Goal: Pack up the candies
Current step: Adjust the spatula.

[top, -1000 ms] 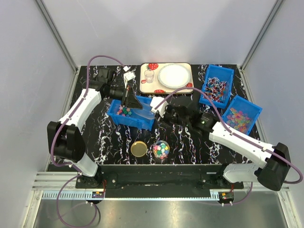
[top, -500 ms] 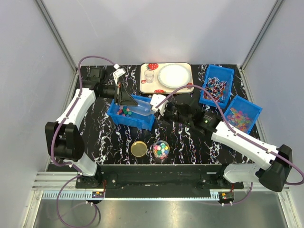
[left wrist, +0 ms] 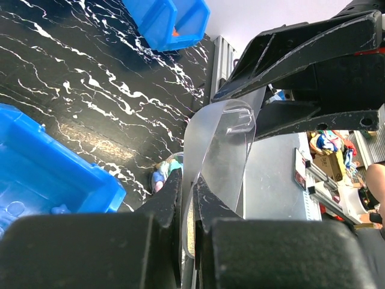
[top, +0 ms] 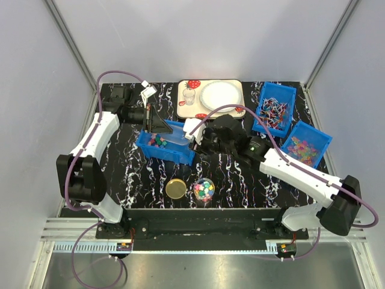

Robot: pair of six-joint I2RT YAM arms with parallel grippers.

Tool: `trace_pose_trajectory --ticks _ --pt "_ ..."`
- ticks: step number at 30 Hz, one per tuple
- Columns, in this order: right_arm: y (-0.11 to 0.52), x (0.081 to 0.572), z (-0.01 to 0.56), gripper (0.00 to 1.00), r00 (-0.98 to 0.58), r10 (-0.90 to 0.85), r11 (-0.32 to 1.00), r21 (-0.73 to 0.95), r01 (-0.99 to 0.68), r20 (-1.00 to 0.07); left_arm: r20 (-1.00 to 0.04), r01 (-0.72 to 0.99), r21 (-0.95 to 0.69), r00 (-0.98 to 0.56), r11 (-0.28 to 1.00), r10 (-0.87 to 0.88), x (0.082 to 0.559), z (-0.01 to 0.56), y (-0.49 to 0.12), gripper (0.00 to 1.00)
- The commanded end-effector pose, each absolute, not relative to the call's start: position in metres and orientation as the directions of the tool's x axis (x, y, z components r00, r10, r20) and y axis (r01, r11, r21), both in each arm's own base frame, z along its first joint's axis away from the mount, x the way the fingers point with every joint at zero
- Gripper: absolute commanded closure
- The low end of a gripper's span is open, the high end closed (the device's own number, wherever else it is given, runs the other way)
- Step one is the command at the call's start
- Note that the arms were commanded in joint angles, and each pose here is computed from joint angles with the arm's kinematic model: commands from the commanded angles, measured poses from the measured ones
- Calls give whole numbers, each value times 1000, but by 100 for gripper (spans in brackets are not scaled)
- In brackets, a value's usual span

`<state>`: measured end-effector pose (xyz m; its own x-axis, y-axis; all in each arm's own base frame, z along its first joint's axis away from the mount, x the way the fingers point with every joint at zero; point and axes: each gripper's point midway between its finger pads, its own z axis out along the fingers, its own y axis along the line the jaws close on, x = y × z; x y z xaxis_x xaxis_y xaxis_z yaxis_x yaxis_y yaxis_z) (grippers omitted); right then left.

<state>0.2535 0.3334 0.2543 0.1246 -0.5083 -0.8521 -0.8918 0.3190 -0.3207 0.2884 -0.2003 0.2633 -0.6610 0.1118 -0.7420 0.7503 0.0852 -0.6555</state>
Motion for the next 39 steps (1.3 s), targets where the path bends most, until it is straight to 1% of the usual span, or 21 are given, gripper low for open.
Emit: trace_pose_trajectory --ticks 1,6,7,8,9,10,12,14,26,27,29,30,33,34,36,37,39 --pt "350 254 264 48 128 -471 295 -293 -909 -873 -766 766 -642 -638 -33 78 275 287 -204 100" --pt "358 261 263 53 129 -471 298 -295 -908 -873 -762 762 -647 -643 -36 77 275 287 -204 100" --pt "359 261 264 59 130 -469 295 -294 -909 -874 -763 763 -645 -642 -36 77 275 286 -204 100" --pt "360 261 263 63 130 -469 292 -292 -911 -874 -762 762 -647 -643 -34 78 275 286 -204 100" --pt "360 260 265 70 135 -467 289 -295 -911 -874 -761 761 -648 -644 -34 78 275 286 -204 100" --pt "359 259 267 83 140 -461 286 -297 -911 -876 -761 761 -648 -644 -36 77 275 286 -204 100" --pt "357 257 270 93 146 -454 283 -297 -912 -879 -761 761 -648 -644 -33 78 275 285 -204 100" --pt "355 255 276 100 153 -439 282 -298 -912 -885 -758 758 -651 -647 -30 80 277 283 -204 100" --pt "344 246 301 100 154 -389 303 -284 -910 -908 -733 739 -673 -672 30 102 288 267 -205 100" --pt "344 246 301 100 154 -389 303 -284 -910 -908 -732 738 -674 -673 33 102 288 266 -205 98" --pt "342 247 300 100 155 -400 306 -291 -907 -904 -737 743 -668 -668 35 102 289 269 -205 91" --pt "342 248 297 100 155 -409 302 -294 -907 -899 -743 749 -661 -661 36 102 288 271 -205 82" --pt "340 248 289 100 157 -430 297 -303 -905 -889 -760 766 -641 -642 46 101 287 279 -204 67" --pt "338 247 284 100 153 -439 291 -301 -908 -885 -765 771 -635 -636 51 100 287 279 -203 58" --pt "336 245 277 100 150 -457 278 -301 -912 -877 -776 781 -621 -624 61 95 286 284 -200 51" --pt "335 244 277 100 152 -460 275 -303 -912 -875 -780 786 -614 -618 70 93 287 285 -198 44" --pt "332 242 272 100 155 -478 261 -308 -915 -865 -789 793 -603 -609 90 82 290 288 -193 37"
